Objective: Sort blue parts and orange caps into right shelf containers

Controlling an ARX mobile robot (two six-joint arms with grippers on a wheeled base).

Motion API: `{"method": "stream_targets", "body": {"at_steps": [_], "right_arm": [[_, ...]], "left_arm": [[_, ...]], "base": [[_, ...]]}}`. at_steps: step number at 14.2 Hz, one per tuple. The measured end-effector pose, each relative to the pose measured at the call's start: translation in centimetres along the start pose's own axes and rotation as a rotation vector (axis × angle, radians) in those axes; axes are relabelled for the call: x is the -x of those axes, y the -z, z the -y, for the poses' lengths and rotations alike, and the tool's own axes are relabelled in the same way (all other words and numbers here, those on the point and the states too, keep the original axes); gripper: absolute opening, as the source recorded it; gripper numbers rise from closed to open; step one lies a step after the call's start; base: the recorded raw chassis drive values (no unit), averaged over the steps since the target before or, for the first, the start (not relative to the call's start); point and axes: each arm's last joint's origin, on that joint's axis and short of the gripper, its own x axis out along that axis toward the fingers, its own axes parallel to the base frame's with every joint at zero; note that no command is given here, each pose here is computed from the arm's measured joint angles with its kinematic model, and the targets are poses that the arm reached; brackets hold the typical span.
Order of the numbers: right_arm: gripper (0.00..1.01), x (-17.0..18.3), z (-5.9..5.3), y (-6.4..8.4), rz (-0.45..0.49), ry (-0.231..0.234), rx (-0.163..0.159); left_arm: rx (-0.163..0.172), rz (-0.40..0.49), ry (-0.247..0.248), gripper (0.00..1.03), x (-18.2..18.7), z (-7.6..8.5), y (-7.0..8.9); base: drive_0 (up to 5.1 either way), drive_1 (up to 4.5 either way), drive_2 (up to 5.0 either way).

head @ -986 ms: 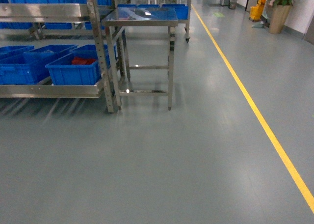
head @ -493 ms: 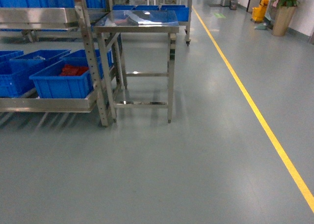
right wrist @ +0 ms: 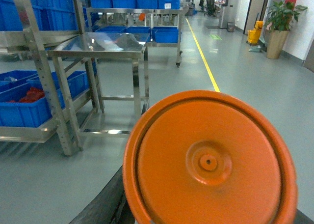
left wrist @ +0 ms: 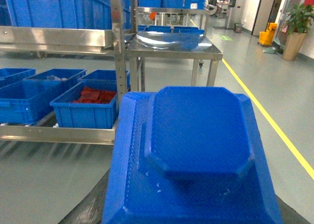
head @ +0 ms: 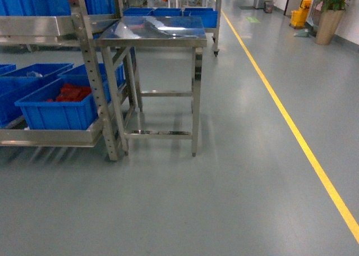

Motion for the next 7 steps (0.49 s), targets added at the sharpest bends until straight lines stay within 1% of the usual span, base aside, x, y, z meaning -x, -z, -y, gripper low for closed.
{"method": "stream_targets", "body": {"at_steps": [7], "right_arm": [[0.43, 0.00, 0.00, -0.02, 0.002, 0.000, 0.000]], "left_arm": [[0.000, 0.001, 0.002, 0.42, 0.00, 0.00, -0.01]], "base": [[0.0, 4.24, -4.3]]}}
